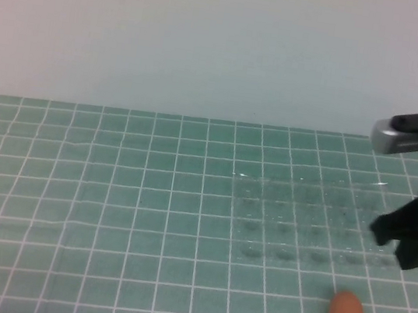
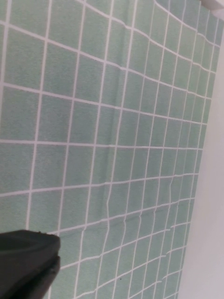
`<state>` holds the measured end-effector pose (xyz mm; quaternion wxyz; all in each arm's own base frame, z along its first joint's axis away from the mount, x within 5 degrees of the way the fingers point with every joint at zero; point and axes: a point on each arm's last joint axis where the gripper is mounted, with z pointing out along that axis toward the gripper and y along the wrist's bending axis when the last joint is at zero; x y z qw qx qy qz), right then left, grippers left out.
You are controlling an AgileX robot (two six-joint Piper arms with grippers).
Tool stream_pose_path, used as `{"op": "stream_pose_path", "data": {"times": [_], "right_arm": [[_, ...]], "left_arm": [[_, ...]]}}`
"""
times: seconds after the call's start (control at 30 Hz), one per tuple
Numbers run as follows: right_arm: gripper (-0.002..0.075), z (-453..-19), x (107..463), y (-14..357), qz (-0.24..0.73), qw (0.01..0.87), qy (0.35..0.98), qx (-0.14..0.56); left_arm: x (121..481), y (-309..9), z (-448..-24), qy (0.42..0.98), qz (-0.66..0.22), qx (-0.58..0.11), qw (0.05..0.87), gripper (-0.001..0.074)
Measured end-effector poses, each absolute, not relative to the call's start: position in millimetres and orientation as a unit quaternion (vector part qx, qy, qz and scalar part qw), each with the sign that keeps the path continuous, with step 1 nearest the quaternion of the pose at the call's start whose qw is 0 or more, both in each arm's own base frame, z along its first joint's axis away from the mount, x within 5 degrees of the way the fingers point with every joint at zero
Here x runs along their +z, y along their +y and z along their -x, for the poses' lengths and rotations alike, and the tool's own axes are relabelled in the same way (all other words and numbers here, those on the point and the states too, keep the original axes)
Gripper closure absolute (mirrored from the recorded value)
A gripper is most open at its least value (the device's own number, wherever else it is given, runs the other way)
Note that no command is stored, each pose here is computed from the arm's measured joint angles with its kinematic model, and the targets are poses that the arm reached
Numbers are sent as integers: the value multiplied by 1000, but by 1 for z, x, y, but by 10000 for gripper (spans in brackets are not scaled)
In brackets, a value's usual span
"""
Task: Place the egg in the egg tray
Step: Pick up the egg
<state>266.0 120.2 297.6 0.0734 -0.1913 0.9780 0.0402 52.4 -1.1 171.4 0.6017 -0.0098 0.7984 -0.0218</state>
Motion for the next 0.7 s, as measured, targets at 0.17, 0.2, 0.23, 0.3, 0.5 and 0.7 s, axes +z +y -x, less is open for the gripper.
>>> {"op": "stream_pose_path", "data": {"times": [0.17, 0.2, 0.23, 0.3, 0.5, 0.7], "right_arm": [[727, -260, 298, 143, 119, 89, 987, 55], [727, -260, 298, 144, 109, 89, 988, 57], [727, -260, 297, 145, 101, 87, 989, 57], [726, -262, 292, 146, 92, 78, 991, 54], [577, -276, 262, 154, 69, 36, 996, 40], [305, -287, 231, 161, 79, -4, 997, 25]], "left_arm": [[171, -1, -52, 798, 10, -22, 602, 736], [171, -1, -52, 798, 10, -22, 602, 736], [171, -1, -52, 798, 10, -22, 602, 736], [171, -1, -52, 798, 10, -22, 602, 736], [171, -1, -52, 798, 10, -22, 602, 736], [171, -1, -52, 798, 10, -22, 602, 736]]}}
